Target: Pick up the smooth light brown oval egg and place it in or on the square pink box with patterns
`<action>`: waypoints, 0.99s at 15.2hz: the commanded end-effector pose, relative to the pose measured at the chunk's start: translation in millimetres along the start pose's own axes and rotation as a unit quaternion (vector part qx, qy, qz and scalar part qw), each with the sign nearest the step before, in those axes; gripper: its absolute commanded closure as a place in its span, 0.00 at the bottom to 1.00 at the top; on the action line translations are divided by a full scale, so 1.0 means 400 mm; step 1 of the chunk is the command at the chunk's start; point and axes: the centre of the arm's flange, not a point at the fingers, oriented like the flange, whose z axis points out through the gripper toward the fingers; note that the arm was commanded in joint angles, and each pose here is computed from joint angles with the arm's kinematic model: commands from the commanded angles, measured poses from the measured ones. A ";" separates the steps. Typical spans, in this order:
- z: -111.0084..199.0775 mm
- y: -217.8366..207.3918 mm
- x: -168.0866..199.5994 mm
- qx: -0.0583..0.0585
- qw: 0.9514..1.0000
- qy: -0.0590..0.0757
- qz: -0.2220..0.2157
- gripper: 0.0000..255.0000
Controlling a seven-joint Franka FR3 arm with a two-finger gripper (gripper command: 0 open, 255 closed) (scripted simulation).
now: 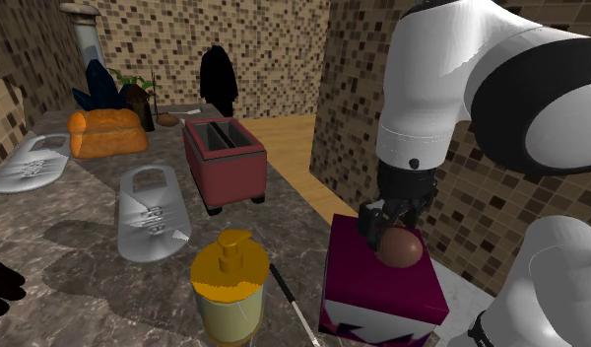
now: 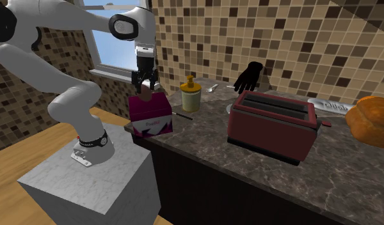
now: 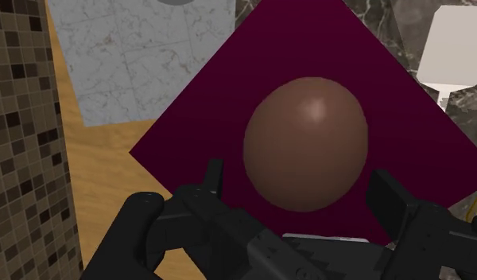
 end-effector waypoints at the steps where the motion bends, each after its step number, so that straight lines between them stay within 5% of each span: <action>1: 0.001 0.000 0.000 0.000 1.000 0.000 0.000 0.00; 4: 0.001 0.001 0.000 0.000 1.000 0.000 0.000 0.00; 8: -0.124 0.000 0.001 0.000 1.000 0.000 0.000 0.00; 15: -0.124 0.000 0.001 0.000 1.000 0.000 0.000 0.00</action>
